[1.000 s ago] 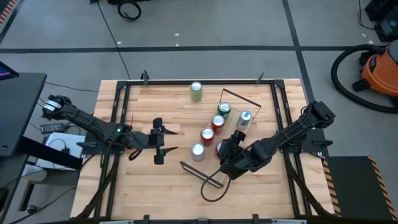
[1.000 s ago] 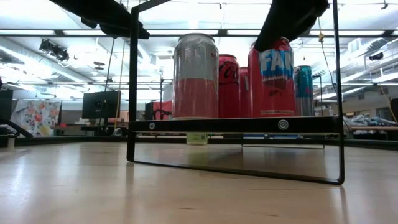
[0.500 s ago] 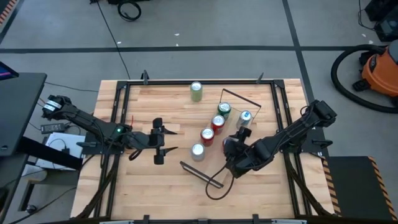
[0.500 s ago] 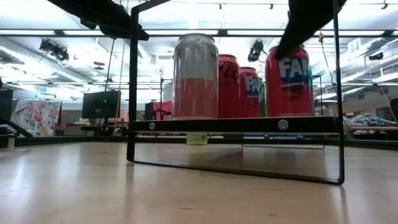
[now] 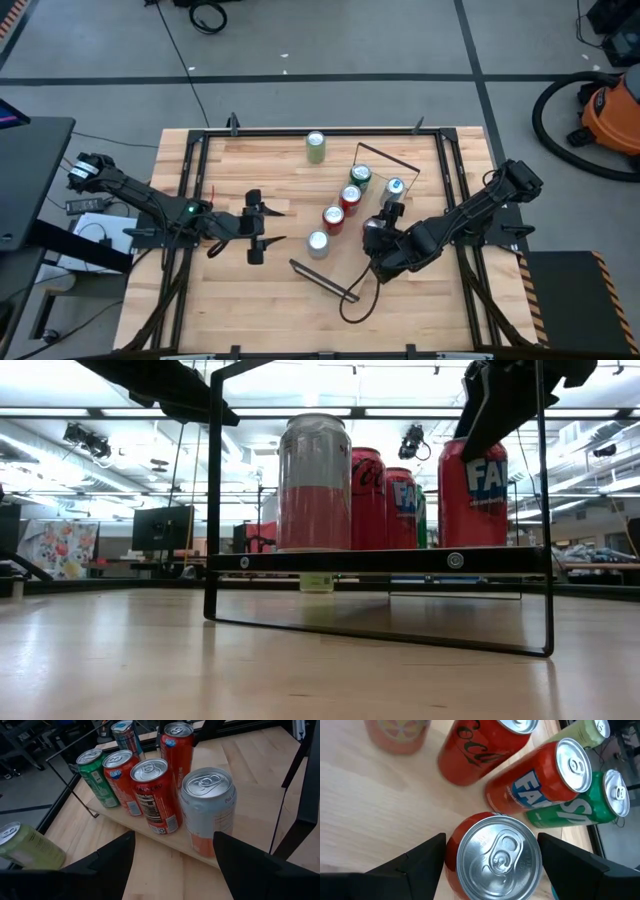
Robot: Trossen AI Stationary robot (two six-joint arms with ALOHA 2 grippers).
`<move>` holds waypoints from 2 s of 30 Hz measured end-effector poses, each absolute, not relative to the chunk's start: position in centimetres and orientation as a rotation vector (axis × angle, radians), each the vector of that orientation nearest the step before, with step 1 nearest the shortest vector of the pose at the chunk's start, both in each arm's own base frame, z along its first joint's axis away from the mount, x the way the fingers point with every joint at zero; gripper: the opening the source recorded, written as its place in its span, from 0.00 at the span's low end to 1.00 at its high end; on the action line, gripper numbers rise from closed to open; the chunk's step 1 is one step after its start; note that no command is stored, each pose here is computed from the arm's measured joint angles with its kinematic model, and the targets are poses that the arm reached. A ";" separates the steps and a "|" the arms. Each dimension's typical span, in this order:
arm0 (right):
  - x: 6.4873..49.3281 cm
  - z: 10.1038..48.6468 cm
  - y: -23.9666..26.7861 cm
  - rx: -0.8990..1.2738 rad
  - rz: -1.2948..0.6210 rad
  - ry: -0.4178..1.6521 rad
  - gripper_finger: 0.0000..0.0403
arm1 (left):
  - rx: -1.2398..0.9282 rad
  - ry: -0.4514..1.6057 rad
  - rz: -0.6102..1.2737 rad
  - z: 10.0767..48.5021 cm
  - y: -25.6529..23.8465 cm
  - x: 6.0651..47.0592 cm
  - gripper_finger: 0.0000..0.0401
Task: Place canned beverage on shelf
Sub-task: Put the orange soda can on the shelf
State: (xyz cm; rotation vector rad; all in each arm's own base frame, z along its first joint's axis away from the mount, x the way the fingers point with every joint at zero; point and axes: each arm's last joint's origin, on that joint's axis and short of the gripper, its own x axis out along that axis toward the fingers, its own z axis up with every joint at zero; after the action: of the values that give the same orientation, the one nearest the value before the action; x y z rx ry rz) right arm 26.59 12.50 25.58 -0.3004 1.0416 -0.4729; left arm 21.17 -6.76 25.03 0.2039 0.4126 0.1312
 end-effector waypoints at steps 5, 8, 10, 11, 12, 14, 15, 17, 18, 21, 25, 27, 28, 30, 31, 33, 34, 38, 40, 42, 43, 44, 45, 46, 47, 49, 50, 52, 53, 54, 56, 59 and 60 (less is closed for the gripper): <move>26.5 26.0 11.9 -0.270 -0.468 1.054 0.79 | 0.204 0.413 0.131 25.0 -6.8 21.2 0.70; 26.7 26.2 11.3 -0.266 -0.459 1.064 0.79 | 0.204 0.413 0.131 25.0 -6.8 21.2 0.70; 26.8 26.4 10.8 -0.253 -0.451 1.073 0.79 | 0.204 0.413 0.131 25.0 -6.8 21.2 0.70; 26.9 26.4 10.6 -0.249 -0.452 1.075 0.79 | 0.205 0.413 0.131 25.0 -6.8 21.2 0.70; 26.9 26.5 10.4 -0.249 -0.448 1.077 0.79 | 0.204 0.412 0.131 25.0 -6.8 21.2 0.70; 26.9 26.7 10.2 -0.252 -0.442 1.071 0.79 | 0.205 0.413 0.131 25.0 -6.8 21.2 0.70; 27.0 26.8 10.2 -0.251 -0.434 1.064 0.79 | 0.205 0.413 0.131 25.0 -6.8 21.2 0.70; 27.0 27.2 10.1 -0.228 -0.414 1.047 0.79 | 0.205 0.413 0.131 25.0 -6.8 21.2 0.70; 27.0 27.4 10.0 -0.215 -0.403 1.042 0.79 | 0.205 0.413 0.131 25.0 -6.8 21.2 0.70; 26.8 28.0 9.6 -0.206 -0.399 1.028 0.79 | 0.206 0.415 0.131 25.0 -6.8 21.2 0.70; 26.5 28.1 9.1 -0.184 -0.373 1.010 0.79 | 0.207 0.418 0.131 25.0 -6.8 21.1 0.70; 26.5 27.8 8.8 -0.171 -0.357 1.010 0.79 | 0.207 0.418 0.131 25.0 -6.7 21.1 0.70; 26.5 27.7 8.6 -0.165 -0.350 1.008 0.79 | 0.207 0.418 0.131 25.0 -6.7 21.1 0.70; 26.5 27.2 8.2 -0.159 -0.338 1.012 0.79 | 0.207 0.418 0.131 25.0 -6.7 21.2 0.70; 26.5 27.0 8.0 -0.157 -0.332 1.019 0.79 | 0.207 0.418 0.131 25.0 -6.7 21.2 0.70; 26.5 26.8 7.7 -0.159 -0.338 1.031 0.79 | 0.207 0.418 0.131 25.0 -6.7 21.2 0.70; 26.5 26.7 7.5 -0.163 -0.342 1.035 0.79 | 0.207 0.417 0.131 25.0 -6.7 21.2 0.70; 26.6 26.7 7.1 -0.170 -0.345 1.042 0.79 | 0.207 0.417 0.131 25.0 -6.8 21.2 0.70; 26.7 26.7 6.8 -0.161 -0.347 1.049 0.79 | 0.207 0.417 0.131 25.0 -6.7 21.2 0.70; 26.7 26.7 6.5 -0.153 -0.351 1.055 0.79 | 0.207 0.417 0.131 25.0 -6.7 21.2 0.70; 26.7 26.7 6.3 -0.150 -0.347 1.060 0.80 | 0.208 0.418 0.131 25.0 -6.7 21.1 0.70; 26.8 26.7 6.2 -0.150 -0.342 1.065 0.80 | 0.208 0.419 0.131 25.0 -6.7 21.1 0.70; 26.8 26.7 6.1 -0.148 -0.338 1.070 0.81 | 0.208 0.420 0.131 25.0 -6.7 21.1 0.70; 26.8 26.7 6.0 -0.148 -0.339 1.076 0.82 | 0.208 0.420 0.131 25.0 -6.7 21.1 0.70; 26.8 26.7 5.9 -0.146 -0.339 1.080 0.83 | 0.208 0.420 0.131 25.0 -6.7 21.1 0.70; 26.7 26.6 5.6 -0.144 -0.342 1.095 0.85 | 0.208 0.420 0.131 25.0 -6.7 21.1 0.70; 26.7 26.5 5.5 -0.142 -0.344 1.103 0.86 | 0.208 0.420 0.131 25.0 -6.7 21.1 0.70; 26.7 26.5 5.4 -0.135 -0.341 1.114 0.88 | 0.208 0.420 0.131 25.0 -6.7 21.1 0.70; 26.7 26.5 5.3 -0.131 -0.338 1.118 0.89 | 0.208 0.421 0.131 25.0 -6.7 21.1 0.70; 26.7 26.5 5.3 -0.131 -0.336 1.119 0.89 | 0.209 0.421 0.131 25.0 -6.7 21.1 0.70; 26.6 26.5 5.3 -0.134 -0.333 1.117 0.90 | 0.209 0.421 0.131 25.0 -6.7 21.1 0.70; 26.5 26.9 5.2 -0.135 -0.335 1.110 0.90 | 0.210 0.421 0.131 25.0 -6.7 21.1 0.70; 26.5 27.2 5.2 -0.134 -0.337 1.102 0.90 | 0.211 0.421 0.130 25.0 -6.7 21.1 0.70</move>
State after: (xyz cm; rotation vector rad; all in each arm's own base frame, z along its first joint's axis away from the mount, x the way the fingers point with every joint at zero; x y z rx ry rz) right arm 26.53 5.22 27.20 -0.1338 1.1015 -0.3374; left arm 21.14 -6.74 24.95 0.2112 0.4208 0.1305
